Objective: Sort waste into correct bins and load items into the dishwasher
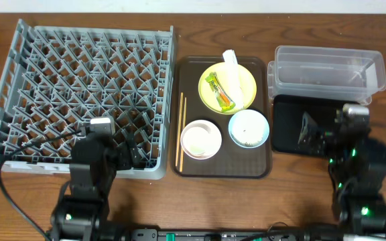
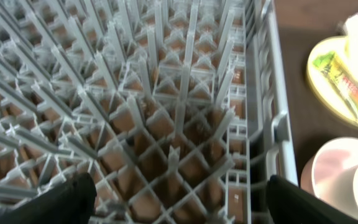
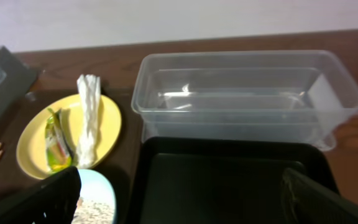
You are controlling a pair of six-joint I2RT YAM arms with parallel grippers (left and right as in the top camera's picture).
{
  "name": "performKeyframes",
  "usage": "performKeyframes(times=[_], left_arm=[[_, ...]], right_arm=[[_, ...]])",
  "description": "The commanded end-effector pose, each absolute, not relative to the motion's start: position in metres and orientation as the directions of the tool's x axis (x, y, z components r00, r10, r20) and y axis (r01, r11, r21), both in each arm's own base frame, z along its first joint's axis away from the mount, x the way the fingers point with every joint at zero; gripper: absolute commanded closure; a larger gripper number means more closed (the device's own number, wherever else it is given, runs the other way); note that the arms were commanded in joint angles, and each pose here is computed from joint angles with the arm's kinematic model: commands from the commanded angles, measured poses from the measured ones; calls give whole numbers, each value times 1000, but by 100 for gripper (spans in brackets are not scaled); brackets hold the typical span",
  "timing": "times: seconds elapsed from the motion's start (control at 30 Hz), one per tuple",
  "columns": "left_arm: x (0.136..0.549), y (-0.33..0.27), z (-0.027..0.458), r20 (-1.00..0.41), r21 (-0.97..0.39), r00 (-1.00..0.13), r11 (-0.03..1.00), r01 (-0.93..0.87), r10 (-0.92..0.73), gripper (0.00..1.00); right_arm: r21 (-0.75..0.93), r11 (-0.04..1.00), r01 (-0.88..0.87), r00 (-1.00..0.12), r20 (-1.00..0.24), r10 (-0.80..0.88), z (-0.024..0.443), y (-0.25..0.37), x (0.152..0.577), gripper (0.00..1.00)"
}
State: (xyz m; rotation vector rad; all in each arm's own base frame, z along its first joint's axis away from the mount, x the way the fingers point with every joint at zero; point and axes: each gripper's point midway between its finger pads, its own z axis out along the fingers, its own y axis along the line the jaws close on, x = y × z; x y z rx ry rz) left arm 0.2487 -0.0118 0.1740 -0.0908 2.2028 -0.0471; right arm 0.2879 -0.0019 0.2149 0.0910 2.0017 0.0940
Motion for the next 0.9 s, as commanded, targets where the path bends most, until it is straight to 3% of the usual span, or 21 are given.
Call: performKeyframes(times=[0.0, 0.23, 0.53, 0.87], left_arm=[[250, -10, 182, -764, -58, -640, 996, -65, -86, 10], [236, -8, 173, -692, -40, -718, 997, -70, -78, 10], [235, -8, 173, -692, -40, -718, 997, -70, -78, 10], [236, -8, 174, -695, -41, -714, 997, -70, -79, 10]], right_arm=[[160, 985, -69, -495, -862, 105, 237, 18, 315, 1], [181, 979, -93, -678, -732, 71, 232, 25, 332, 1], [310, 927, -209, -643, -758, 109, 249, 56, 346, 1], [259, 921, -292, -667, -745, -2, 248, 109, 359, 1]])
